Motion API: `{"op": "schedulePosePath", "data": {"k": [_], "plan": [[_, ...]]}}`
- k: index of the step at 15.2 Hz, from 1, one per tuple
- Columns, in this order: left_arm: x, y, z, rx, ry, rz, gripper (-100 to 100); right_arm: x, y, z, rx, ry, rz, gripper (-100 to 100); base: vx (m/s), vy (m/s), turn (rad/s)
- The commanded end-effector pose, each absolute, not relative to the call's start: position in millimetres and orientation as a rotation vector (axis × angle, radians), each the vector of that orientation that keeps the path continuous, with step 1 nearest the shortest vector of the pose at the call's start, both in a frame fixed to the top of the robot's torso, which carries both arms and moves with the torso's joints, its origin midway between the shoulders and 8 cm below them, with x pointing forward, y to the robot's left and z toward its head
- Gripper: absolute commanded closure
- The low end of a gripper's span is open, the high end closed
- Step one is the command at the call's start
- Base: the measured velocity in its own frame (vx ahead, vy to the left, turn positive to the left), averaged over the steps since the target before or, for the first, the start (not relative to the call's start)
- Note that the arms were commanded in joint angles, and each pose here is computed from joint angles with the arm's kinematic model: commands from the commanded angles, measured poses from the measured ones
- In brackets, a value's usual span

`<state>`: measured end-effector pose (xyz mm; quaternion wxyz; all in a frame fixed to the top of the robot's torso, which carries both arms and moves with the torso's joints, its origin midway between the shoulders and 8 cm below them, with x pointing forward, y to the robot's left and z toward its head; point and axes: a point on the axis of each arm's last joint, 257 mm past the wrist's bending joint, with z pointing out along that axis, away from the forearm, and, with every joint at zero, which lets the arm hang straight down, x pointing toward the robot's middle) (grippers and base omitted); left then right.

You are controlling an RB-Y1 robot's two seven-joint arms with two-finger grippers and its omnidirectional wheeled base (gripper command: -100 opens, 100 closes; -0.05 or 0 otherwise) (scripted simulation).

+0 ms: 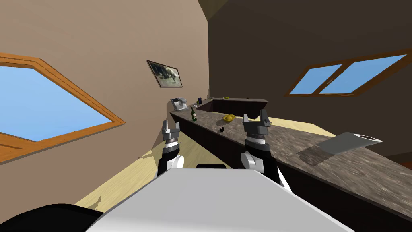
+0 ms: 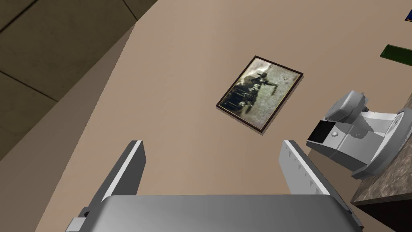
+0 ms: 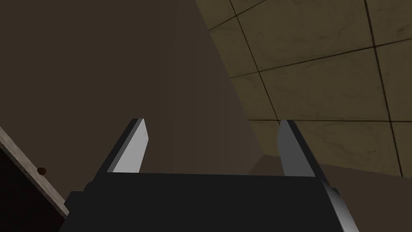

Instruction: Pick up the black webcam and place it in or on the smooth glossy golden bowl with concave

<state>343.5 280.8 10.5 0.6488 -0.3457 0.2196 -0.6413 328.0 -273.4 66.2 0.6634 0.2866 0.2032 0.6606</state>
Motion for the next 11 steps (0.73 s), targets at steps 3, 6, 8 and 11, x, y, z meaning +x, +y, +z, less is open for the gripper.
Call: {"op": "schedulePosePath", "data": {"k": [3, 6, 8, 11], "plan": [[344, 281, 11, -0.786, 0.499, -1.458, 0, 339, -273, 55, 0.664, 0.546, 1.502, -100, -0.025, 0.05, 0.028], [344, 281, 11, -0.786, 0.499, -1.458, 0, 351, -280, 39, 0.714, 0.618, 1.509, -100, -0.064, 0.108, 0.04], [344, 281, 11, -0.786, 0.499, -1.458, 0, 358, -286, 31, 0.748, 0.648, 1.513, -100, -0.087, 0.109, 0.037], [344, 281, 11, -0.786, 0.499, -1.458, 0, 367, -295, 18, 0.806, 0.685, 1.511, -100, -0.061, 0.097, 0.026]]}}
